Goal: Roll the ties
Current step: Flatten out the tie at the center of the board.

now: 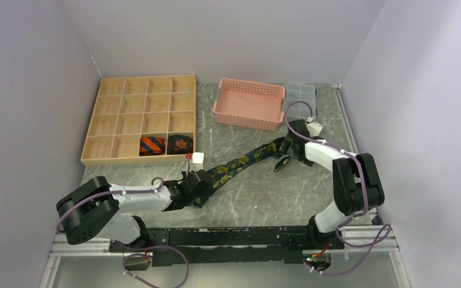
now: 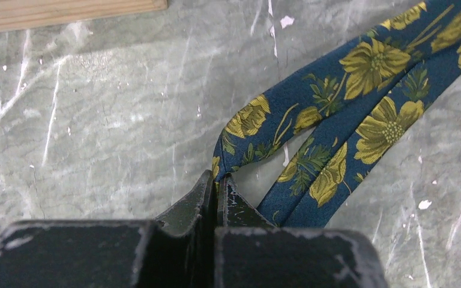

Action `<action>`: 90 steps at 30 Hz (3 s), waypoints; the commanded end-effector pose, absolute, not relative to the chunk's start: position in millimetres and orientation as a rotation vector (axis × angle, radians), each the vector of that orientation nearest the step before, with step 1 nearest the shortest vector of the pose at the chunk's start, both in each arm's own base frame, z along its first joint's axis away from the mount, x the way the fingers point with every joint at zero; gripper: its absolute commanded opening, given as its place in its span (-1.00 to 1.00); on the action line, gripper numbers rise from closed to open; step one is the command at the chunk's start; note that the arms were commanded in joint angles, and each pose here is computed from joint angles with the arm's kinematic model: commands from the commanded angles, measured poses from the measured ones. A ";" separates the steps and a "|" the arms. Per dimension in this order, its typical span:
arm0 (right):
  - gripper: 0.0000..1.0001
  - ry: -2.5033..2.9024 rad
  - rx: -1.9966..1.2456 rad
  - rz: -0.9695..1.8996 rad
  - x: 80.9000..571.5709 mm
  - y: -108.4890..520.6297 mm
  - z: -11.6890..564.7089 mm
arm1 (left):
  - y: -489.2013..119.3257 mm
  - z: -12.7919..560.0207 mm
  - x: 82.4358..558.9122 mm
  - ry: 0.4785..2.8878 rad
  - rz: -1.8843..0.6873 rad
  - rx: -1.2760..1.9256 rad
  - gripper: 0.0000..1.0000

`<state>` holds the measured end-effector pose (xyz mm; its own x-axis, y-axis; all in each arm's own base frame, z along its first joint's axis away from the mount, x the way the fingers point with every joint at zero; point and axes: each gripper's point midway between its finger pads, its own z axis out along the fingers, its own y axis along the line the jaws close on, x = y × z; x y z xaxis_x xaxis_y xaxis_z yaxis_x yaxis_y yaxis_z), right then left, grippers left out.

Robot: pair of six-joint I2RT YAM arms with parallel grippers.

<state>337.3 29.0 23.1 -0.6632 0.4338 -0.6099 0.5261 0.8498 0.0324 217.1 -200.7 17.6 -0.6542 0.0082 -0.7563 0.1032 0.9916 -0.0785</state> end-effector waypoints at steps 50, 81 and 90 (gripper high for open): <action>0.43 2.394 0.740 -0.151 312.0 15.4 35.9 | -241.0 75.2 183.5 2.217 -0.395 0.468 0.17; 0.47 2.232 1.139 -0.688 336.3 -138.4 122.6 | -165.4 -52.6 197.3 2.466 -0.109 -0.016 -0.94; 0.53 2.218 0.923 -0.989 343.7 -176.4 160.2 | -166.2 -52.9 199.2 2.465 -0.113 -0.008 -0.94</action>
<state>359.8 -156.2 149.4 -0.5215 0.4694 -0.7125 0.8115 0.5307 -0.2444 249.8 -234.0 18.4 -0.6132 -0.2500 -0.7493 0.0682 0.9283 -0.3655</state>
